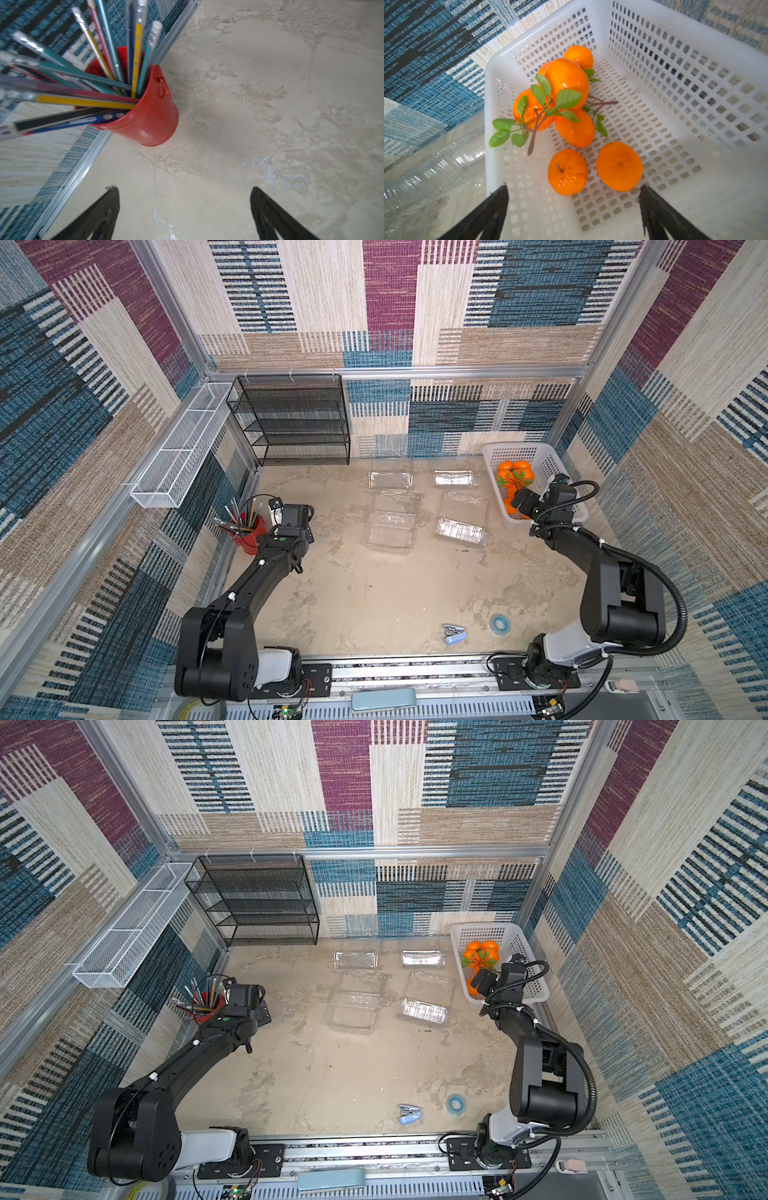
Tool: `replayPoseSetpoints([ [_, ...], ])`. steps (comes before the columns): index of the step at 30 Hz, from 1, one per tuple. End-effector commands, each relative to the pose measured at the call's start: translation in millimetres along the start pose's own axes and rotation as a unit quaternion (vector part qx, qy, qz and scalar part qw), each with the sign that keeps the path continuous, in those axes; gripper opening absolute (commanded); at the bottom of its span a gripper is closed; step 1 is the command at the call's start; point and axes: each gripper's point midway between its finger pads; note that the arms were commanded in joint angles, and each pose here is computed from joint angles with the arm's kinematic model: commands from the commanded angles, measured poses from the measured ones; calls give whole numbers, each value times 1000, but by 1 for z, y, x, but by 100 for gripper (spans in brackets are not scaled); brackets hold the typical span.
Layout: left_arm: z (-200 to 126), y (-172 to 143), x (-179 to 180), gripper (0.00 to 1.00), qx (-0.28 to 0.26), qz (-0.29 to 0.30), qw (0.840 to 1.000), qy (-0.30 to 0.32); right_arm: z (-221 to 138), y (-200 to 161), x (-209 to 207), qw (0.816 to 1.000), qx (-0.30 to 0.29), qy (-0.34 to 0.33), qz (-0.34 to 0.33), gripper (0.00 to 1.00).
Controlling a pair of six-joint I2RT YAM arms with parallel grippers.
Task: Take oranges out of containers
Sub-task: Reset both arms
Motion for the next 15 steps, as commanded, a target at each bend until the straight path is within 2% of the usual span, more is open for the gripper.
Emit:
replayPoseSetpoints([
  [1,12,17,-23,99,-47,4,998,-44,-6,22,-3,996,-72,-13,-41,98],
  [5,30,2,-29,99,-40,34,997,-56,-16,12,-7,993,-104,-13,-57,98],
  [9,42,-8,-39,99,-50,27,995,-81,-29,0,0,988,-133,6,-75,98],
  [11,45,-11,-41,99,-34,33,995,-88,-34,-6,5,986,-143,25,-76,98],
  [15,41,-8,-41,99,-52,33,993,-98,-39,-22,24,981,-156,38,-108,98],
])
Point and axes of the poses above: each gripper's point midway between its finger pads, its own z axis out along the fingers, its own x axis along the line the jaws close on, y = z × x, and after that the axes turned 8 degrees about -z, right-handed
